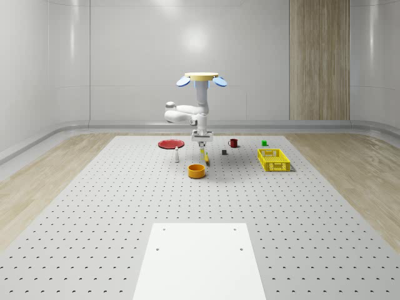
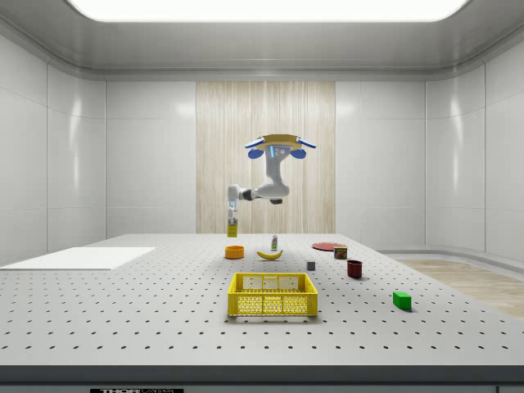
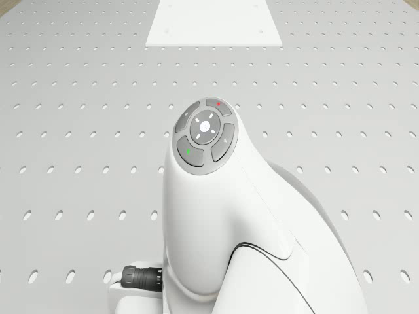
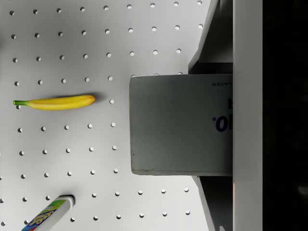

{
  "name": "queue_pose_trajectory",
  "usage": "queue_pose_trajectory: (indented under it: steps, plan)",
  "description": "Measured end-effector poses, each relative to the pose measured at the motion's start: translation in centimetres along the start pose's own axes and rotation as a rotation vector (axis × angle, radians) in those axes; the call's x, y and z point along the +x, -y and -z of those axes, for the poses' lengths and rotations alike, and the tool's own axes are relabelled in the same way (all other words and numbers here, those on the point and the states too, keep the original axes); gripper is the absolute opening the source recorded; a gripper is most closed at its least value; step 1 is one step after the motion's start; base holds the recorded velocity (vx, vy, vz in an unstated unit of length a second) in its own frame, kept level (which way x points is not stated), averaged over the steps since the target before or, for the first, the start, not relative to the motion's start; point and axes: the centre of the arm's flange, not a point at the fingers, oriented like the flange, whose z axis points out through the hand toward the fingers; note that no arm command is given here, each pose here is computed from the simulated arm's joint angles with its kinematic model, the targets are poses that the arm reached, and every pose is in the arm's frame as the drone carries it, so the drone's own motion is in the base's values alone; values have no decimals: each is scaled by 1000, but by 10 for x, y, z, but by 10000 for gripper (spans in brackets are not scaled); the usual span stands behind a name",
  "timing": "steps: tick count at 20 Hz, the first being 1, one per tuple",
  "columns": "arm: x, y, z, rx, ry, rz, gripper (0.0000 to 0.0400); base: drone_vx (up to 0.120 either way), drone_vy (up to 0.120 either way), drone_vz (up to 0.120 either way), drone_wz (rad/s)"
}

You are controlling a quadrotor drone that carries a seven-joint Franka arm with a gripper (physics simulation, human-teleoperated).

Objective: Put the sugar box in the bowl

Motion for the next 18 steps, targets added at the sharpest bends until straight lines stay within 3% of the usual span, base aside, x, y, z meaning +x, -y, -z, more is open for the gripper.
queue_pose_trajectory:
  steps: [10,18]
  plan:
    - [0,0,0,0,0,-1,167,0,-84,-4,0]
    - [0,0,0,0,0,-1,167,0,0,-120,0]
